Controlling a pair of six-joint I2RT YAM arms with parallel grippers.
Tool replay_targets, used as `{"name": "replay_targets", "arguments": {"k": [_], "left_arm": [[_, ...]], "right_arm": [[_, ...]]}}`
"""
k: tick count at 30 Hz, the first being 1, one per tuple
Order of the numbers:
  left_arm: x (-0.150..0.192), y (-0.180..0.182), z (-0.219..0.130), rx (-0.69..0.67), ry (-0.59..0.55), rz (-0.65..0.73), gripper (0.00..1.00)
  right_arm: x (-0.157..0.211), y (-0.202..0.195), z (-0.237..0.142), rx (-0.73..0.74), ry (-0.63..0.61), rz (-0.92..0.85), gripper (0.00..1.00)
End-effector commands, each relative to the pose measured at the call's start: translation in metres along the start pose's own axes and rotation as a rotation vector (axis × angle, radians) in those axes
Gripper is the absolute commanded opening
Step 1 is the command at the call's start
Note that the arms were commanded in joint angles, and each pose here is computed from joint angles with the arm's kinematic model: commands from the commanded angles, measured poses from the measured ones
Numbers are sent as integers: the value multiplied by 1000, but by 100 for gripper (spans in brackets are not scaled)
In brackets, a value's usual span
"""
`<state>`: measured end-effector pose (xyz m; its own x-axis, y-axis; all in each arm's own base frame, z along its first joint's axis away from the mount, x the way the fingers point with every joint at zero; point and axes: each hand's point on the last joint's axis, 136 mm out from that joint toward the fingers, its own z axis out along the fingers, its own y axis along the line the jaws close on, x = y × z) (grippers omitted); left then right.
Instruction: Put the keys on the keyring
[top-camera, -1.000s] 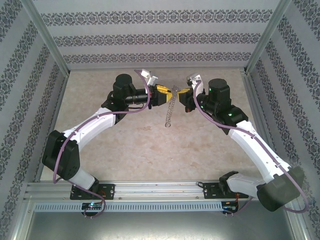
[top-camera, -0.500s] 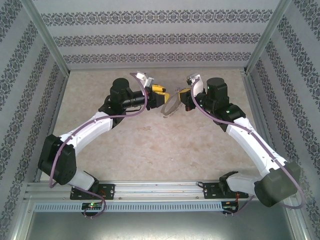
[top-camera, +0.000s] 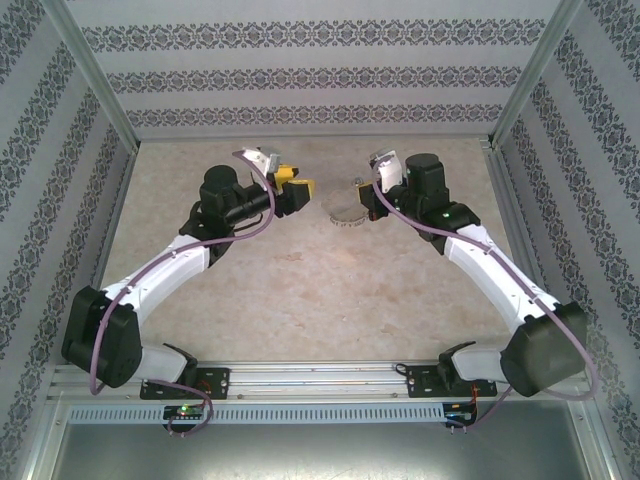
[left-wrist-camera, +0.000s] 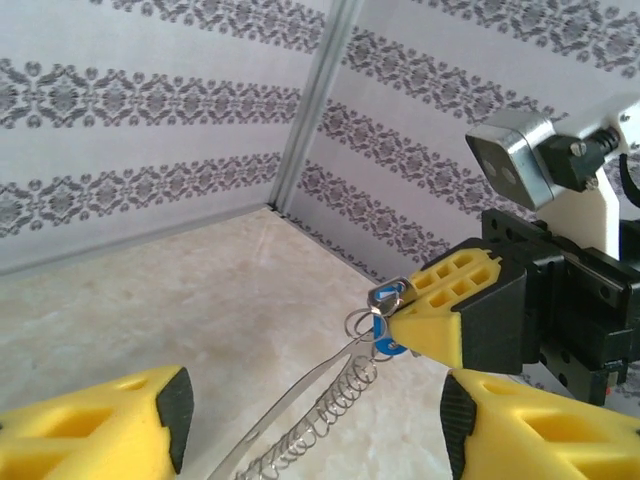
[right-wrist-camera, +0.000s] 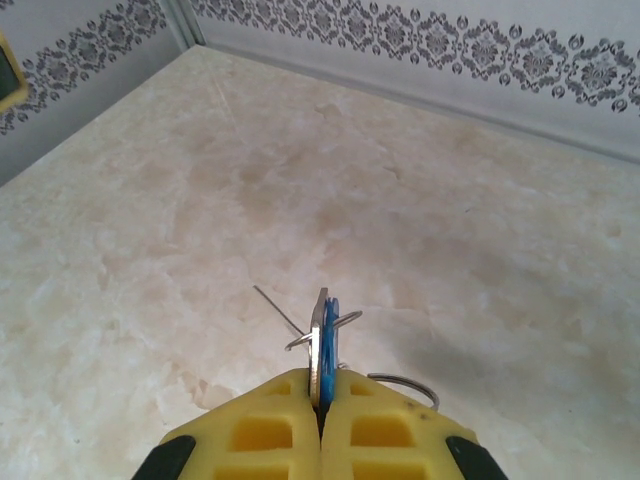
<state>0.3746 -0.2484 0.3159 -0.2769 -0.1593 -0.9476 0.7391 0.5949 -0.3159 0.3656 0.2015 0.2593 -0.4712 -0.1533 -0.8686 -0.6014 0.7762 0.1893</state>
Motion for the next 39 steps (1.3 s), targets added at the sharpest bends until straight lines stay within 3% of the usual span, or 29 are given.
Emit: {"name": "replay_targets", "arguments": {"k": [1, 2, 3, 14, 24, 29, 39], "left_arm": [[-14, 9, -9, -43, -64, 14, 81], [-15, 12, -10, -52, -69, 13, 97], [-13, 15, -11, -63, -69, 9, 100], [-11, 51, -33, -227, -100, -15, 100], [-12, 60, -43, -260, -95, -22, 100], [-14, 58, -44, -253, -91, -18, 100], [-7, 54, -40, -209, -83, -63, 100]], "right_arm": [[-23, -5, 3, 17, -63, -35, 0], [-23, -7, 5, 19, -60, -35, 0], [-23, -8, 8, 21, -56, -32, 0], [-45, -26, 50, 0, -52, -6, 0], [-70, -38, 124, -86, -42, 71, 0], [-37, -44, 139, -72, 12, 102, 0], [67, -43, 120, -12, 160, 183, 0]]}}
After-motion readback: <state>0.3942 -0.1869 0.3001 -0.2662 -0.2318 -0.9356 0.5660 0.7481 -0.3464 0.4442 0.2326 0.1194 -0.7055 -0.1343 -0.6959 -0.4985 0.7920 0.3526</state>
